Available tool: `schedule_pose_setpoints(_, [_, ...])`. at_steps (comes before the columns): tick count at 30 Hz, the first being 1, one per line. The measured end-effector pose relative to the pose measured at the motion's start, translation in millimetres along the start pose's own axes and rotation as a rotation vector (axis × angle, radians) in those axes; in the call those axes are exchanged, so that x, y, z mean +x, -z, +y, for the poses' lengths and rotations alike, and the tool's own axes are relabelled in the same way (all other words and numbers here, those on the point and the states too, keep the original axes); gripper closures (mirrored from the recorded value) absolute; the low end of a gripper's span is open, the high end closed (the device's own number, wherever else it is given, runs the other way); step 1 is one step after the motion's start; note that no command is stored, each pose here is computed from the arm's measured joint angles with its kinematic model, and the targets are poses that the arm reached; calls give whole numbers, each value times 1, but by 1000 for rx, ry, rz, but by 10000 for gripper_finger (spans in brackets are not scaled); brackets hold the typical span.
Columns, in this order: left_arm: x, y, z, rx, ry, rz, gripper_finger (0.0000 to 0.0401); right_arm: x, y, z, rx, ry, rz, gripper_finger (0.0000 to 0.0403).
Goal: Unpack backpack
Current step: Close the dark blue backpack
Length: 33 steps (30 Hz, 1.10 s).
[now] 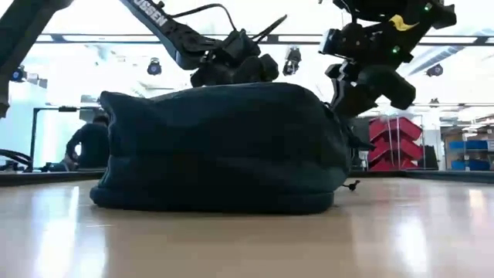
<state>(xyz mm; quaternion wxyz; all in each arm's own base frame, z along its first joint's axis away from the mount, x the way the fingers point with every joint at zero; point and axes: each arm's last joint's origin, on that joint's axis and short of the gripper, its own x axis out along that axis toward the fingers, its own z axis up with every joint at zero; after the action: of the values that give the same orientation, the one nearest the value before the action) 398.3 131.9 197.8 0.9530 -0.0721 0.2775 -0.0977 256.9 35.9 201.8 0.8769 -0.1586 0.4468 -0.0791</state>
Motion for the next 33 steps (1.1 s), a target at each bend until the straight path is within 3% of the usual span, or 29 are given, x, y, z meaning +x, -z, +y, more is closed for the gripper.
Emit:
schedule_pose_setpoints(3, [-3,0,6,-1,-44,-1,401,-2,13,9,-18,-107,105,402])
schedule_pose_setpoints(7, [-6,0,12,-1,-67,-16,401,-8,13,22,-14,-142,107,402])
schedule_pose_setpoints(9, [-6,-1,12,9,-54,-27,401,-11,12,27,-24,-77,87,402])
schedule_pose_setpoints(13, [-4,-4,7,27,7,-55,401,-18,12,20,-84,173,60,402])
schedule_pose_setpoints(16, [1,-6,-4,43,59,-58,401,-18,9,11,-135,221,48,402])
schedule_pose_setpoints(20, [5,-7,-14,58,92,-53,401,-16,4,-7,-106,227,12,396])
schedule_pose_setpoints(26, [2,-10,-19,61,96,-49,401,-10,-3,-21,-38,74,-64,328])
schedule_pose_setpoints(33, [0,-11,-20,61,93,-47,401,-5,-3,-20,21,40,-60,245])
